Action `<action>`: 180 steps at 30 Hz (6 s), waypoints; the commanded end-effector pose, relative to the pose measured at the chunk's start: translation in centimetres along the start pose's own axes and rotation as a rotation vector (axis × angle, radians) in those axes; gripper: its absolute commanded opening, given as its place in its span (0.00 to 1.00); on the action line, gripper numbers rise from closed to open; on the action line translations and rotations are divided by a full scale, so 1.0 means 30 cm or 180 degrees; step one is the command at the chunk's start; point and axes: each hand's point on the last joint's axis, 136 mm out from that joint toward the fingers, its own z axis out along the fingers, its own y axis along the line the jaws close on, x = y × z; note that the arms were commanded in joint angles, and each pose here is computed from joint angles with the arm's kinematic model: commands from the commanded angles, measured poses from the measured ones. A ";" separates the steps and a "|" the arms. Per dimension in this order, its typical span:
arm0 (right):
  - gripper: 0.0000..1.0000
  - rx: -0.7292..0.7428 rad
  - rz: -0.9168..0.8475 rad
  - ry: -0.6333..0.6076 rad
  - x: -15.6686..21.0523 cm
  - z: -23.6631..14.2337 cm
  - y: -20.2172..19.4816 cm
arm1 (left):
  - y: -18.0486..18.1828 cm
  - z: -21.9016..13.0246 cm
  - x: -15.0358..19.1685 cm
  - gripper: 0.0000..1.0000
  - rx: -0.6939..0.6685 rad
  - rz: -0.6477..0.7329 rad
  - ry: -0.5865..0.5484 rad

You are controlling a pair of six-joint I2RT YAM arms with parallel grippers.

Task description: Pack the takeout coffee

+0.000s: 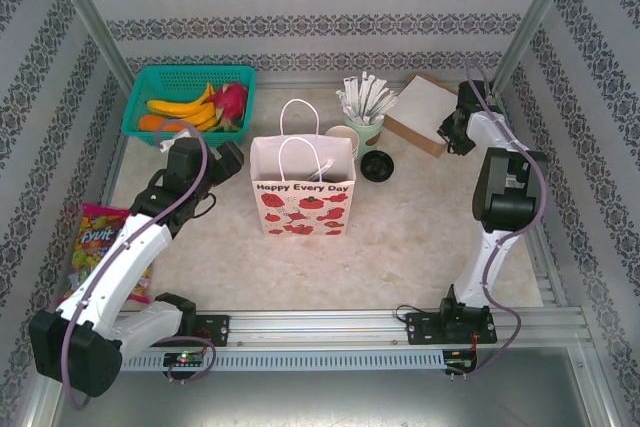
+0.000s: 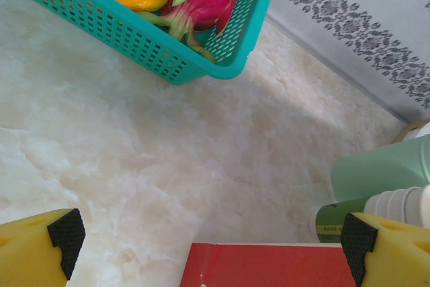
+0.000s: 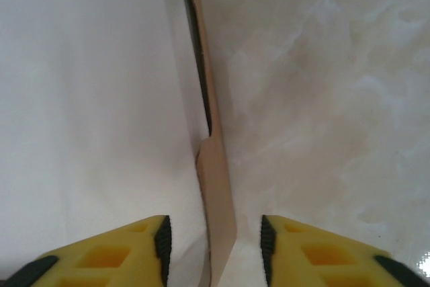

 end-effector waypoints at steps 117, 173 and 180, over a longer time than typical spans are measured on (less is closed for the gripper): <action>0.31 0.0415 -0.2224 0.1010 0.758 -0.548 -0.477 | 0.056 -0.080 -0.034 1.00 0.0024 -0.0136 -0.0326; 0.18 -0.0320 -0.2473 0.0967 0.894 -0.331 -0.158 | -0.088 -0.090 -0.048 1.00 0.0587 0.0019 -0.0150; 0.59 -0.0172 -0.2318 0.0570 0.809 -0.387 -0.191 | -0.079 -0.085 -0.040 1.00 0.0553 0.0023 -0.0139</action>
